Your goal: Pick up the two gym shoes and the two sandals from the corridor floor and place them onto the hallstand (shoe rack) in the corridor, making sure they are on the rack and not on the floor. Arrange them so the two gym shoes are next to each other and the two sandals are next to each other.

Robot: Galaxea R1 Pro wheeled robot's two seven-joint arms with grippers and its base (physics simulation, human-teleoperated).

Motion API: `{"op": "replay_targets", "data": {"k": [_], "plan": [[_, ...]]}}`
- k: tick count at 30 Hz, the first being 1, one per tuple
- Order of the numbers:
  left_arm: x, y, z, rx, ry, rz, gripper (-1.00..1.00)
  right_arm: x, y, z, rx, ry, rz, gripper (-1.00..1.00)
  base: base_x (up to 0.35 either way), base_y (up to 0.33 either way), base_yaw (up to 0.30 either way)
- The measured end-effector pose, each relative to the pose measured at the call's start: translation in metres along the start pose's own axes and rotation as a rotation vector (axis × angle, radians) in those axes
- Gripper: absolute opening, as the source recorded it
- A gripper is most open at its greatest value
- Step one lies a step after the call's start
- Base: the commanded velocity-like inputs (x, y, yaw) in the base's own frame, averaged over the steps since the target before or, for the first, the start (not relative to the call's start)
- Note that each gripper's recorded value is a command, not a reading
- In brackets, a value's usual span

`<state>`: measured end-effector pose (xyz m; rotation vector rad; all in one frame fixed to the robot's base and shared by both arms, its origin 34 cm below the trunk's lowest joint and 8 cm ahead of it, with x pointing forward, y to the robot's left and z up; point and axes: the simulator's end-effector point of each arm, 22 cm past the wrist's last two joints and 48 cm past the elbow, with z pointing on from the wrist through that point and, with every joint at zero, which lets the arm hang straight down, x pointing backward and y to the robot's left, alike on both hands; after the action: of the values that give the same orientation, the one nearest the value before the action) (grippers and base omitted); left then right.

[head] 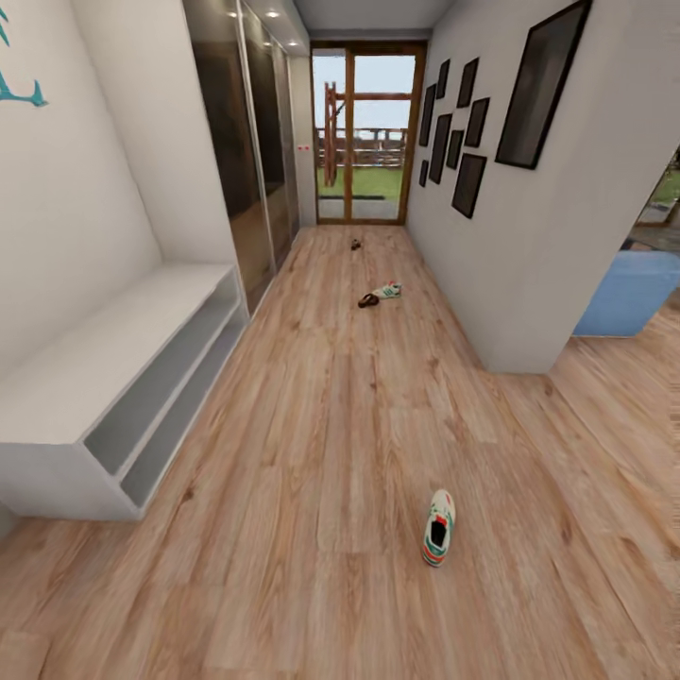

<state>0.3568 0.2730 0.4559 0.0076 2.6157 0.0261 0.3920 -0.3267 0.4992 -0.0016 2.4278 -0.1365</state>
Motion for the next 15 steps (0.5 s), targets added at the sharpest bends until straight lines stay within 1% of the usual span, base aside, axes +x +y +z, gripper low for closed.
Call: {"op": "replay_targets", "data": {"k": [6, 10, 15], "plan": [[0.0025, 0.0, 0.0001, 0.0, 0.006, 0.0, 1.0, 0.0025, 0.0004, -0.0001, -0.001, 0.006, -0.001, 1.0, 0.251, -0.151, -0.24], [0.0032, 0.0, 0.0002, 0.0, 0.008, 0.0, 1.0, 0.003, 0.0005, 0.0, -0.001, 0.008, -0.002, 1.0, 0.069, -0.038, -0.285], [0.0032, 0.0002, 0.0002, 0.0, 0.008, 0.0, 1.0, 0.0032, 0.0002, 0.0001, -0.001, 0.008, -0.002, 1.0, 0.016, -0.009, -0.296]]}}
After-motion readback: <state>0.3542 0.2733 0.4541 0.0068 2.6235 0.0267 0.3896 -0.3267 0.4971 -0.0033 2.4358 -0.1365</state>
